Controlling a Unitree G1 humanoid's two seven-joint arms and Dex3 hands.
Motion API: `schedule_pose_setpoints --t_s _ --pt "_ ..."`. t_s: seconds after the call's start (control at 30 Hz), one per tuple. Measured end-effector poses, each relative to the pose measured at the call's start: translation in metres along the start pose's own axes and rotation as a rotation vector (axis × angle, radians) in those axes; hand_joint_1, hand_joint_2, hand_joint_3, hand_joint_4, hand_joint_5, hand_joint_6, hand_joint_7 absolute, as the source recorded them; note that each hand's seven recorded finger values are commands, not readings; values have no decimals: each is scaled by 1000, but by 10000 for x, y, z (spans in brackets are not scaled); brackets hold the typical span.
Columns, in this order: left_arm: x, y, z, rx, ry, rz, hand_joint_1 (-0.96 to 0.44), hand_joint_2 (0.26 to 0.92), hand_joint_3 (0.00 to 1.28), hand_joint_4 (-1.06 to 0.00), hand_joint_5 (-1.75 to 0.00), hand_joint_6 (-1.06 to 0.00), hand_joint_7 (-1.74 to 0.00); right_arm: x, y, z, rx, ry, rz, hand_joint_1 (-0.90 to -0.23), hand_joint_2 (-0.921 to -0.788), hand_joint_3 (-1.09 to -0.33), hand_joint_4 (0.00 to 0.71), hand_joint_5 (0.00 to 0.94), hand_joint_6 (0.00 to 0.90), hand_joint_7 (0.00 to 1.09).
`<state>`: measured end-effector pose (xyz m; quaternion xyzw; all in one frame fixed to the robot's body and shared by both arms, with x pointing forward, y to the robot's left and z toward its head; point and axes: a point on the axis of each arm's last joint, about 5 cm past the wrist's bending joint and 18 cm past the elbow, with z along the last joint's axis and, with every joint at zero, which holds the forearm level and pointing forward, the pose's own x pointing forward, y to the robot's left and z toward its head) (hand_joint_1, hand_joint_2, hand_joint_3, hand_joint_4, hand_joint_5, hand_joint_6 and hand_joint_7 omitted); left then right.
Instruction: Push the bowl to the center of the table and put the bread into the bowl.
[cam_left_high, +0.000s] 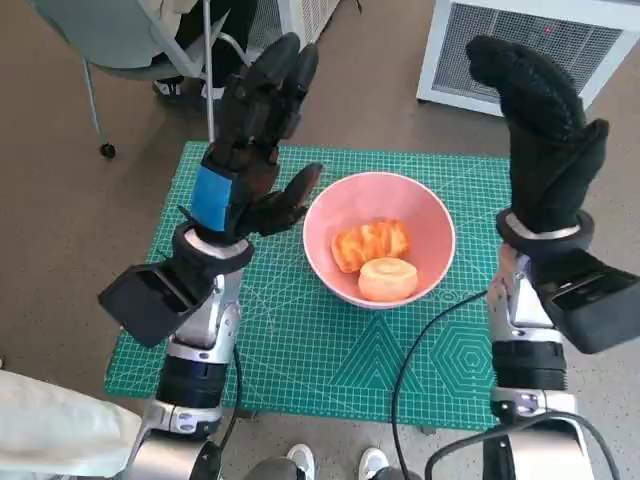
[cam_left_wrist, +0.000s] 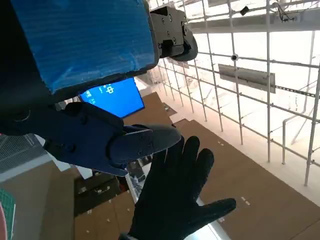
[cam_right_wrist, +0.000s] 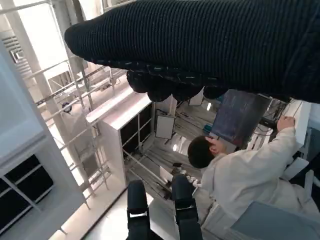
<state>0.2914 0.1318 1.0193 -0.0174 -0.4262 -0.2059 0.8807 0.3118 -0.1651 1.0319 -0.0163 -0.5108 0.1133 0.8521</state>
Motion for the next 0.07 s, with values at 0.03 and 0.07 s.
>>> schedule_pose_setpoints --t_s 0.03,0.07 --pt "-1 3 2 -1 -1 2 -536 921 529 -133 -3 1 -519 0 3 -1 1 1 1 -604 -921 -773 385 2 261 301" --pt "-1 8 3 -2 -2 4 -535 921 529 -134 -3 1 -520 0 7 -2 2 2 1 -604 -921 -773 385 2 260 302"
